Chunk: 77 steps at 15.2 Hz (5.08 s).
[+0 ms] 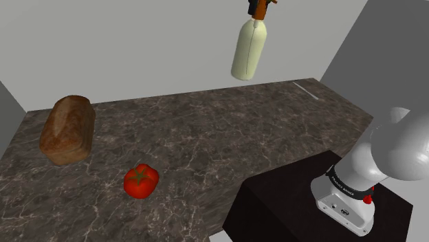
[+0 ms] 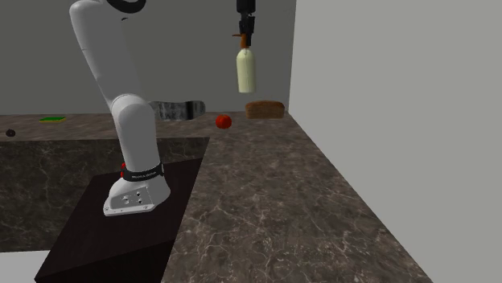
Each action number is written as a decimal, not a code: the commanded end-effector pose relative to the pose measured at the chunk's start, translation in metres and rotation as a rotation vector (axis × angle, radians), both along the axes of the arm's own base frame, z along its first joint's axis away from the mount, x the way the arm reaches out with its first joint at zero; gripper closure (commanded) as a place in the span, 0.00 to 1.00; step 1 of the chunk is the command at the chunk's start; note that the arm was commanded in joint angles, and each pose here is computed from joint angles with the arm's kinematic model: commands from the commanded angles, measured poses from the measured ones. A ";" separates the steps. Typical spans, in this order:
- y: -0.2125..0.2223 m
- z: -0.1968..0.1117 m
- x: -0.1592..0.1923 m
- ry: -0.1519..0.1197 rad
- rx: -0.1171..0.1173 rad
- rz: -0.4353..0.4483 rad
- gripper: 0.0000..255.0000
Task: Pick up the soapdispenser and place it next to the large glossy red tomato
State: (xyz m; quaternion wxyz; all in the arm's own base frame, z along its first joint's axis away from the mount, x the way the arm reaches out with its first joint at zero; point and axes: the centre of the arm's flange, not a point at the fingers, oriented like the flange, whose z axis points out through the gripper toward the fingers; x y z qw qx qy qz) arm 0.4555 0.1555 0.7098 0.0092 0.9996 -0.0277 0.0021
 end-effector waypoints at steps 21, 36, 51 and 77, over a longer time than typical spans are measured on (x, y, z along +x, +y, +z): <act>0.216 -0.029 -0.039 -0.001 0.000 -0.001 1.00; 0.216 -0.109 -0.039 -0.001 0.000 -0.001 1.00; 0.216 -0.188 -0.039 -0.001 0.000 -0.001 1.00; 0.216 -0.296 -0.039 -0.001 0.000 -0.001 1.00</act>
